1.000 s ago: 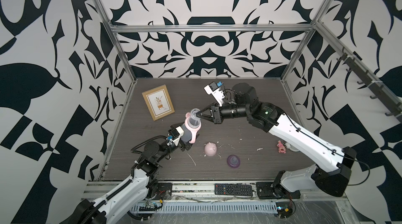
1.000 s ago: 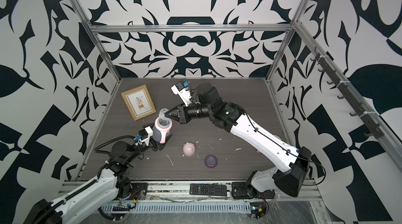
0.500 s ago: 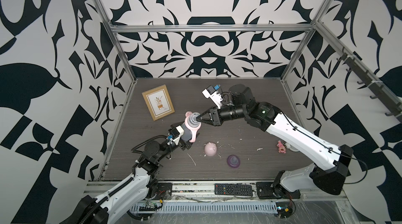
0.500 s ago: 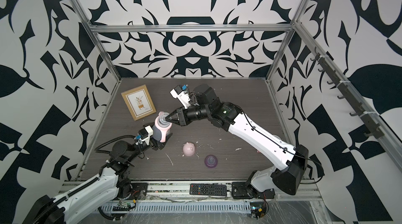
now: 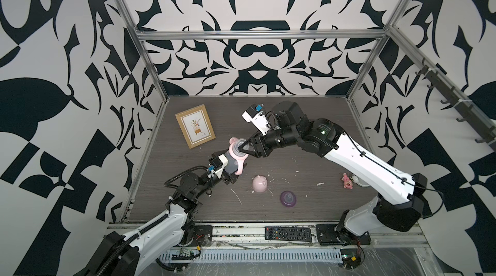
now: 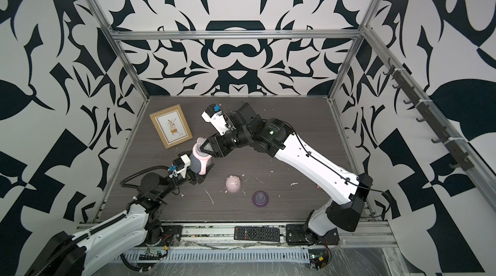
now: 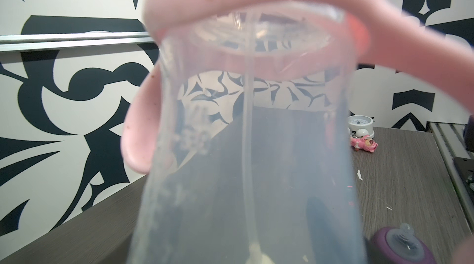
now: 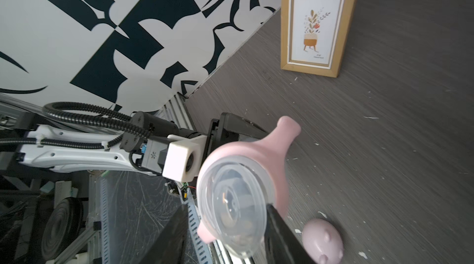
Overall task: Assemble the baby bottles
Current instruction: Place the straw into the baby bottle, then pick up the nipple from the center of the board.
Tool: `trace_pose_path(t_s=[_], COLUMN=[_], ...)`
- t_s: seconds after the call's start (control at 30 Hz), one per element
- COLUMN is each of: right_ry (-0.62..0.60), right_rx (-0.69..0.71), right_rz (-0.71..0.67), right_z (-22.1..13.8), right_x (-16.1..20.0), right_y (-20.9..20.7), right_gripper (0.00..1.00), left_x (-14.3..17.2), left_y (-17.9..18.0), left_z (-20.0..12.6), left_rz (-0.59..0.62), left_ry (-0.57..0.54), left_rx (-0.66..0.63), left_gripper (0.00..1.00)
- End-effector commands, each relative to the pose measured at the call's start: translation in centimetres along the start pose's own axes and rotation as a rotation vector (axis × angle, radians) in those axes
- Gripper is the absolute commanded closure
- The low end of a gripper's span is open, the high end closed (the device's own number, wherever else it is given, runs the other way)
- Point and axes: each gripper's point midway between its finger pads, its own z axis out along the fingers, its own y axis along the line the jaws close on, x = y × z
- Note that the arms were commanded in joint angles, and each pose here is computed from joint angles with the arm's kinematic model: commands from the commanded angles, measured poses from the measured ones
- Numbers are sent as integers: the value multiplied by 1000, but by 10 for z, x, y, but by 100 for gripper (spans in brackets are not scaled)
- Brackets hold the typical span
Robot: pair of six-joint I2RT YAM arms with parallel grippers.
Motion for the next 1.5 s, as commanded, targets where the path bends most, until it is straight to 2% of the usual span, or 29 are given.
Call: trace_pose_path(t_s=[0.0,0.17,0.53,0.73,1.03,1.23,1.37,1.47], right_ry=[-27,-55,-40,-25,-122,-84,45,189], right_rx=[87,76,46,44,133,196,497,643], right_rz=[-59,-70,-58,-64,-113,-119,-64,6], right_z=[-15,-17,-5,-3,-35,-41,-53,-58], right_x=[-10,-19,-15,-11,-25,-12,29,79], right_y=[-7,-3,-2,0,-3,-15,-74,-110], right_gripper=[49,48,71,73,55,48,28,22], left_x=[-16,-16,-14,-12,-4,-1,-4,-2], left_y=[1,0,-2,-2,-1,-1,-2,-2], left_z=[-2,-3,-3,-3,-3,-4,-5,-6], left_rz=[14,13,5,2,-6,-12,-22,-25], left_ry=[-71,-72,-62,-55,-21,-7,-20,-5], left_rx=[-9,-6,3,5,-1,-1,-3,-3], left_gripper=[82,82,82,82,82,82,83,83])
